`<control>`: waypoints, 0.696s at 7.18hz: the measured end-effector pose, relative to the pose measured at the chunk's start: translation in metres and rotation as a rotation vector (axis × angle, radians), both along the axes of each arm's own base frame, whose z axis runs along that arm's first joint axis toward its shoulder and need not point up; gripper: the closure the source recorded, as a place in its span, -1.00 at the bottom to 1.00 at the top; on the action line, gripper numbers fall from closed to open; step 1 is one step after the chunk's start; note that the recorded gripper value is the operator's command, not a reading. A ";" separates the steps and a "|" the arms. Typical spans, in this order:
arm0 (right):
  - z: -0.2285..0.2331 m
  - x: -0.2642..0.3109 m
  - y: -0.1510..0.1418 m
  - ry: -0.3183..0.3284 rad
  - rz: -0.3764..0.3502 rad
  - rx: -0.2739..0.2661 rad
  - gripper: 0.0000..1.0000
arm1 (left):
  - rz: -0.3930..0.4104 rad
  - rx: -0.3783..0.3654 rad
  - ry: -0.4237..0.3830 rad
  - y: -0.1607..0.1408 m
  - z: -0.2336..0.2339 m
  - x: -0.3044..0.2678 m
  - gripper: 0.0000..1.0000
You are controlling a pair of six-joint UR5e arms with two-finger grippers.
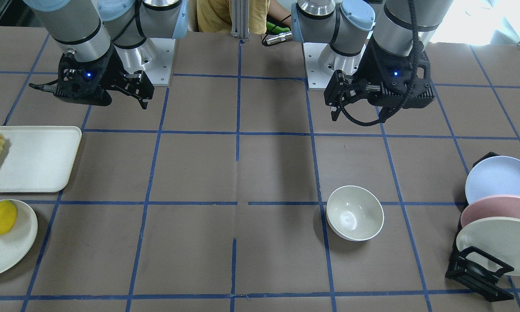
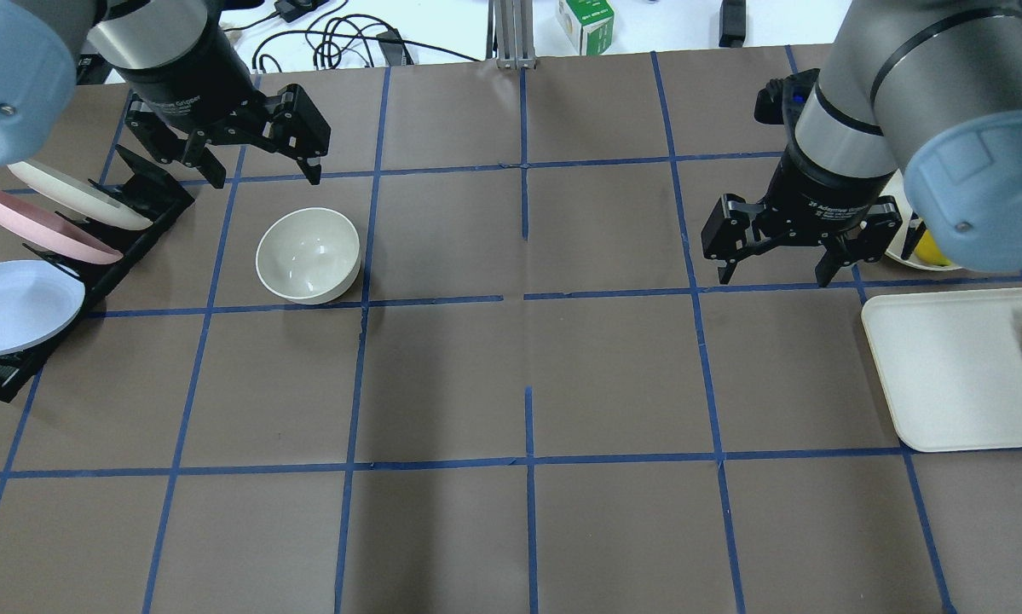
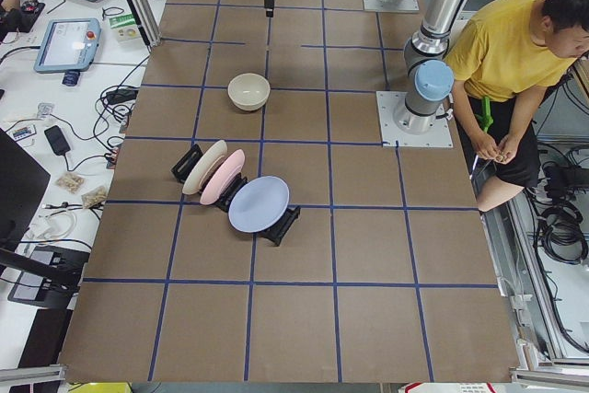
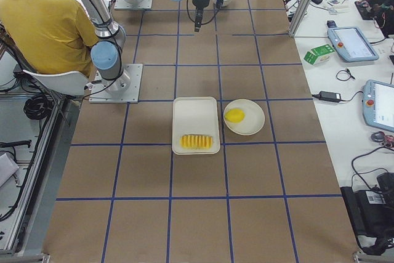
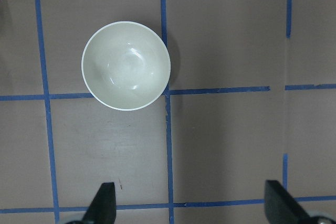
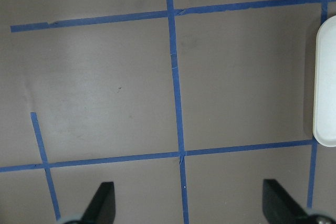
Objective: Place bowl and put lemon in it
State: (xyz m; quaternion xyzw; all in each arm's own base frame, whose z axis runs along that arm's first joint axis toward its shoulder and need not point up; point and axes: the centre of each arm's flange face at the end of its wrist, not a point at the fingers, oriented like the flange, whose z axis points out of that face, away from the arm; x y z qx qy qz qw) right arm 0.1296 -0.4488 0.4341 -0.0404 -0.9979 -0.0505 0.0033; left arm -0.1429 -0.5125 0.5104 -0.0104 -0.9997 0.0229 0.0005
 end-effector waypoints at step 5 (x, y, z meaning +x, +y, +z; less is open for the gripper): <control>-0.001 -0.006 -0.001 0.003 -0.001 0.007 -1.00 | 0.022 0.013 -0.001 -0.010 -0.011 0.003 -1.00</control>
